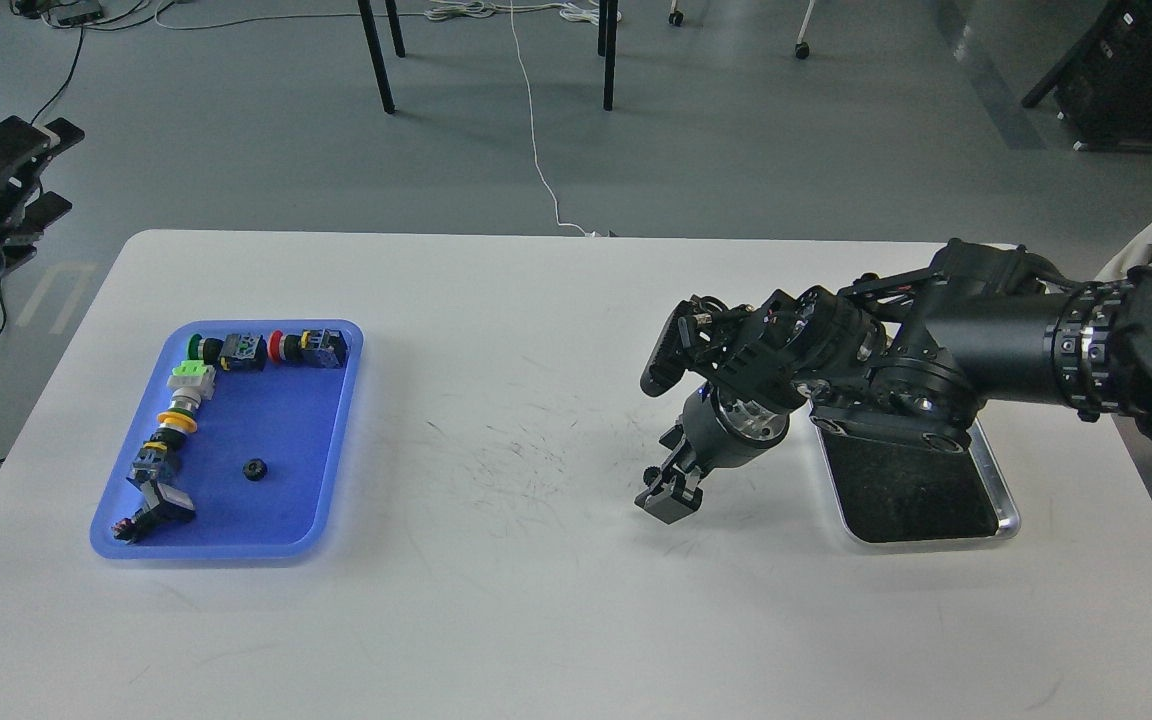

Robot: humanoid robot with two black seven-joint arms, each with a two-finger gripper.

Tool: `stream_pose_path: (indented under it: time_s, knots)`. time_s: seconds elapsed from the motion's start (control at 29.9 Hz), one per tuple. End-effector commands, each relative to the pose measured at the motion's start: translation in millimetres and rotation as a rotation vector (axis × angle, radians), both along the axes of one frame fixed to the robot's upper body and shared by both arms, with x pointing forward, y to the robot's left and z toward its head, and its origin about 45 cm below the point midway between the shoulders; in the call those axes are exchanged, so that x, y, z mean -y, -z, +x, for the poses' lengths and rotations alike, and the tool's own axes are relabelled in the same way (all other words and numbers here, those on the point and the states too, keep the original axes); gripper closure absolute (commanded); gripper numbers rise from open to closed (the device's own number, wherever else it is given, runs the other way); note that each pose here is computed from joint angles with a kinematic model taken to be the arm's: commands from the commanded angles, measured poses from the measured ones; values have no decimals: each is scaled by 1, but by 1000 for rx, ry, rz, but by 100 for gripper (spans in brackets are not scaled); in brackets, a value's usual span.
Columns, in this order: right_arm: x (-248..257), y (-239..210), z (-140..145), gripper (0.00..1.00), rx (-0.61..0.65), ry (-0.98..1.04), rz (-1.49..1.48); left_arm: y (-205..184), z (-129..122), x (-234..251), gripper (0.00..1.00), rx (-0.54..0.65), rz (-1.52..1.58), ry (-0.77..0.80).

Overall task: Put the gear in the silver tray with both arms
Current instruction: 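Close the right gripper on the black gear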

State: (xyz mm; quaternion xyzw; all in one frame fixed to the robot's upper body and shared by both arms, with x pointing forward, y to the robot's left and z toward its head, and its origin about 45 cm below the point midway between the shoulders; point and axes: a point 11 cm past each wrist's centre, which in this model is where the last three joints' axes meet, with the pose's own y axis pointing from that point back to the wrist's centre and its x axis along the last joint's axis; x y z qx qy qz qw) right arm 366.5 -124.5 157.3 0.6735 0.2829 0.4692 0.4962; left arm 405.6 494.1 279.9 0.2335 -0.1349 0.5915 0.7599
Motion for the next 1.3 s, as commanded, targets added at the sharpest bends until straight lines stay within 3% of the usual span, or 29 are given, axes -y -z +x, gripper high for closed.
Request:
stream_pose_path:
  time_s: [0.0, 0.37, 0.47, 1.27]
  knots:
    - [2, 1, 2, 25, 3, 5, -5, -1, 0, -1, 2, 2, 0, -3]
    - [-5, 3, 2, 30, 1, -6, -9, 1, -1, -2, 2, -1, -1, -6]
    - [-5, 3, 1, 37, -14, -5, -25, 1, -1, -2, 2, -1, -1, -6]
    - [-12, 7, 2, 45, -1, -36, -61, -3, -4, -9, 2, 7, -23, -31]
